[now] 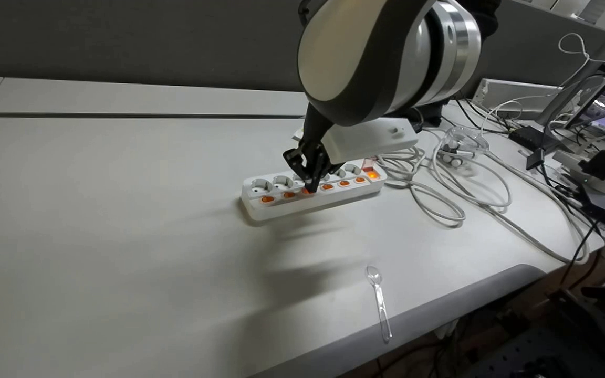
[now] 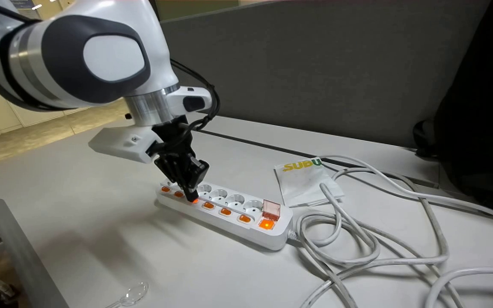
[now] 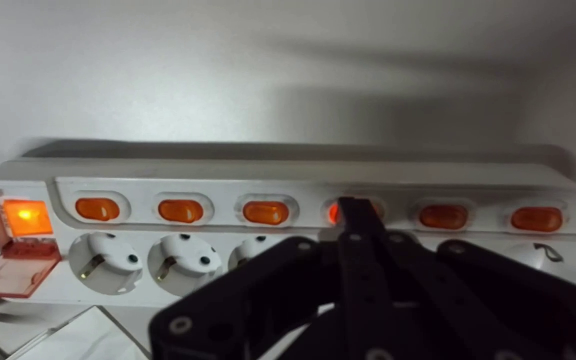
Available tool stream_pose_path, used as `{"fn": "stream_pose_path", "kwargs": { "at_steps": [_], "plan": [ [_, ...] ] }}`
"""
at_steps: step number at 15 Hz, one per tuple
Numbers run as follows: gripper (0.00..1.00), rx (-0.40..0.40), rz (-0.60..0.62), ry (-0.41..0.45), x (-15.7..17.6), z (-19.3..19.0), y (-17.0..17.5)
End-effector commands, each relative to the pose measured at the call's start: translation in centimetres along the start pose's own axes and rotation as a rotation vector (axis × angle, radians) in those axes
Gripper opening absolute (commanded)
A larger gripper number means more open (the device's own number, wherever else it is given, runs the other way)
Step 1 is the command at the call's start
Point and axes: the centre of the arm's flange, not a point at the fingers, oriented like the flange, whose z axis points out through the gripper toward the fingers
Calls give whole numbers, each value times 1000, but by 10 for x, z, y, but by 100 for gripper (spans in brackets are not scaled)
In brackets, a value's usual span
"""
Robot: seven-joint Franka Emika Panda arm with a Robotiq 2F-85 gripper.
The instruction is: Turn off the third switch from the left of the extension cord
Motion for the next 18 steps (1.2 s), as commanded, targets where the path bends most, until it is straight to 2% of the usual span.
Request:
{"fn": "stream_pose_path", "kwargs": {
  "at_steps": [1, 12, 14, 18],
  "plan": [
    [0, 16, 54, -20, -3, 22, 1],
    [0, 85, 194, -50, -13, 44, 23],
    [0, 117, 233, -75, -16, 49, 28],
    [0, 247, 337, -114, -24, 59, 44]
  ]
}}
